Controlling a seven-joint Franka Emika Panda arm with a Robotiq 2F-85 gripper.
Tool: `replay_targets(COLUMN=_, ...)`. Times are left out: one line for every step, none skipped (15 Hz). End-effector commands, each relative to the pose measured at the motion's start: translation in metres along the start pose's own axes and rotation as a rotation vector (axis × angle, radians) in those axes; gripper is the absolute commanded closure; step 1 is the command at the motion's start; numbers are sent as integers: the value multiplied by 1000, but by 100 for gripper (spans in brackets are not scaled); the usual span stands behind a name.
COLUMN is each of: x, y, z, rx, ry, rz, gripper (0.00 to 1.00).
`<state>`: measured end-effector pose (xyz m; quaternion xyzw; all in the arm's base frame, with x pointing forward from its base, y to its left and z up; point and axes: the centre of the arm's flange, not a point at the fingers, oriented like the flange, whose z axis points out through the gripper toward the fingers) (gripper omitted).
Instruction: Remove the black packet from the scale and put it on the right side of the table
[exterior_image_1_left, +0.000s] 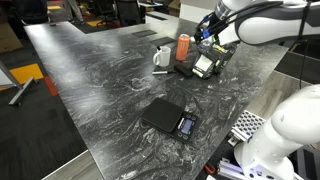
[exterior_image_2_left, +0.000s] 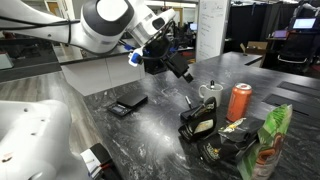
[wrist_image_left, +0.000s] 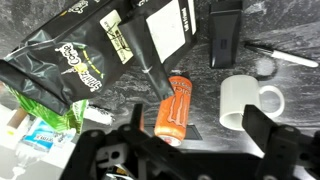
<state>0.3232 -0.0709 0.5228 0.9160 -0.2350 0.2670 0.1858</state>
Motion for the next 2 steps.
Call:
replay_targets(x=-5, y=-22, z=-27, rx=104, ry=-13, rz=4, gripper=0)
replay_targets(x=-7, y=-26, z=-32, rx=139, ry=-15, rz=3, gripper=0)
